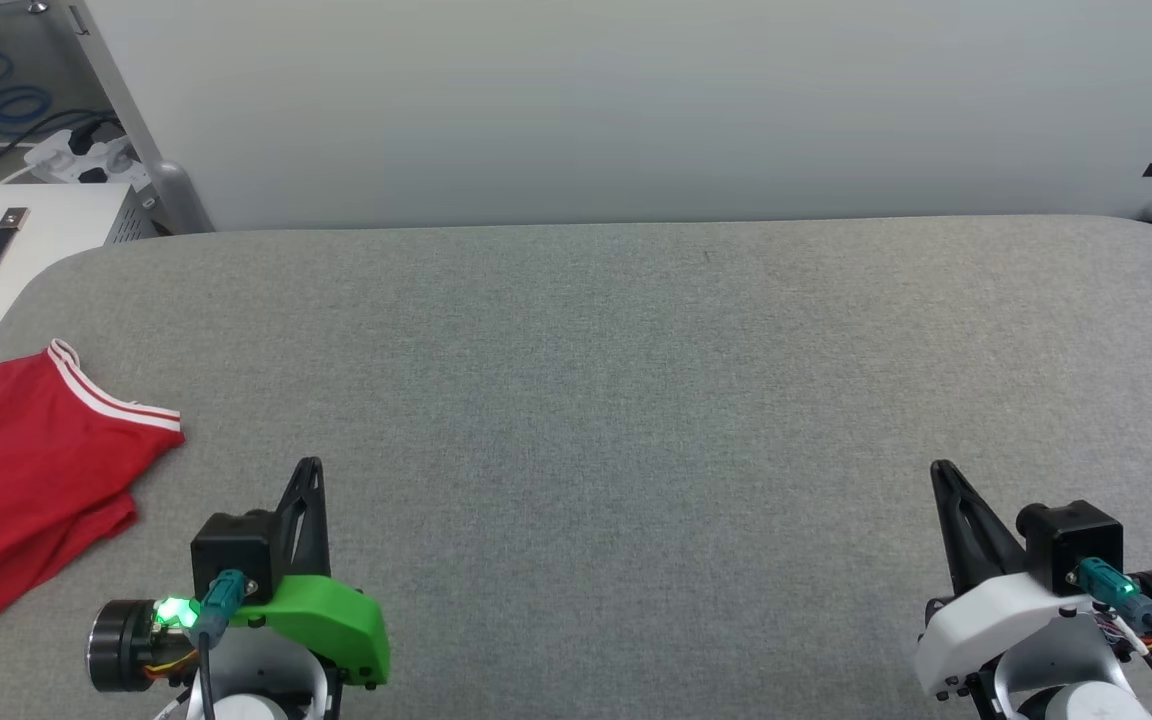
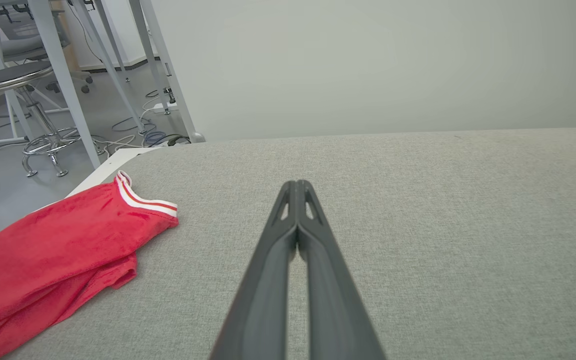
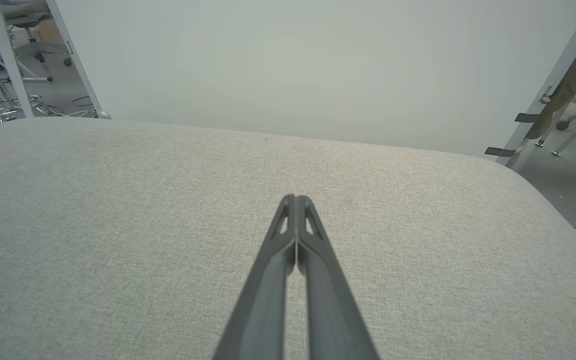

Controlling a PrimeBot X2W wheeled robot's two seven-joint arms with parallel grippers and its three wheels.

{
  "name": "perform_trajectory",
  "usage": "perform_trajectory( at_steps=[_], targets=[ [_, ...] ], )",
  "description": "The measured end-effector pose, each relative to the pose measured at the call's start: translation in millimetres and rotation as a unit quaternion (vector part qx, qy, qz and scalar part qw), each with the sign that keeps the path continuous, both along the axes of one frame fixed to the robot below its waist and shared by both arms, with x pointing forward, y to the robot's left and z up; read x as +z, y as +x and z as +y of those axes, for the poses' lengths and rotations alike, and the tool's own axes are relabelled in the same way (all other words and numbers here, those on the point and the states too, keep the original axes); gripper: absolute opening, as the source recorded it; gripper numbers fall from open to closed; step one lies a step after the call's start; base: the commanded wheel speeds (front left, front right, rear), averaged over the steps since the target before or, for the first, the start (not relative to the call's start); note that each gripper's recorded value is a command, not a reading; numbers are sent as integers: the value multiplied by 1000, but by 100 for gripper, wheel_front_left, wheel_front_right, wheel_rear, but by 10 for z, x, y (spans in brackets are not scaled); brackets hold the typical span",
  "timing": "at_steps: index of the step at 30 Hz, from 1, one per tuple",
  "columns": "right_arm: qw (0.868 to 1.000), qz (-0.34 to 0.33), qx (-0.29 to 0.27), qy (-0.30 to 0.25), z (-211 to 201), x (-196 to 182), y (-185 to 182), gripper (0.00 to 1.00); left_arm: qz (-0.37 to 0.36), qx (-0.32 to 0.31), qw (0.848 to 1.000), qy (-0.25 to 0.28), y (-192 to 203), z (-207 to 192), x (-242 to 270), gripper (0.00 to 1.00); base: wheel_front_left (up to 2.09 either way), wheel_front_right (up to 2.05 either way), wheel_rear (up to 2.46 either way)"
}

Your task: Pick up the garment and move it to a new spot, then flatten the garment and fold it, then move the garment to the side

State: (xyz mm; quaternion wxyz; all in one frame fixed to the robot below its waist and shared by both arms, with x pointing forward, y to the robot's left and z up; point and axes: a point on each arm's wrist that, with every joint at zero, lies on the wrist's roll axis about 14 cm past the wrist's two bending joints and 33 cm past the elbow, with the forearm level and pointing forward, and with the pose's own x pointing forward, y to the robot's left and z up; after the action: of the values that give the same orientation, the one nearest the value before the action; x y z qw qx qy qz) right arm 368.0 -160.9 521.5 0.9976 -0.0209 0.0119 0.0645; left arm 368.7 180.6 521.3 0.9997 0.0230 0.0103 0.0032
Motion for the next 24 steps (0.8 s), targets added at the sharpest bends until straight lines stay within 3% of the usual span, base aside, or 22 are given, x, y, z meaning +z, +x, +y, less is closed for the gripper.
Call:
perform_trajectory(
  at_steps=[11, 12, 24],
  targets=[
    [1000, 0, 0, 0, 1, 0, 0, 0, 0, 0, 1000, 0, 0, -1, 0, 0, 0, 0, 0],
    [1000, 0, 0, 0, 1, -1, 0, 100, 0, 0, 1000, 0, 0, 0, 0, 100, 0, 0, 0],
    [1000, 3, -1, 6, -7, -25, -4, 100, -4, -1, 1000, -5, -4, -8, 9, 100, 0, 0, 0]
  ],
)
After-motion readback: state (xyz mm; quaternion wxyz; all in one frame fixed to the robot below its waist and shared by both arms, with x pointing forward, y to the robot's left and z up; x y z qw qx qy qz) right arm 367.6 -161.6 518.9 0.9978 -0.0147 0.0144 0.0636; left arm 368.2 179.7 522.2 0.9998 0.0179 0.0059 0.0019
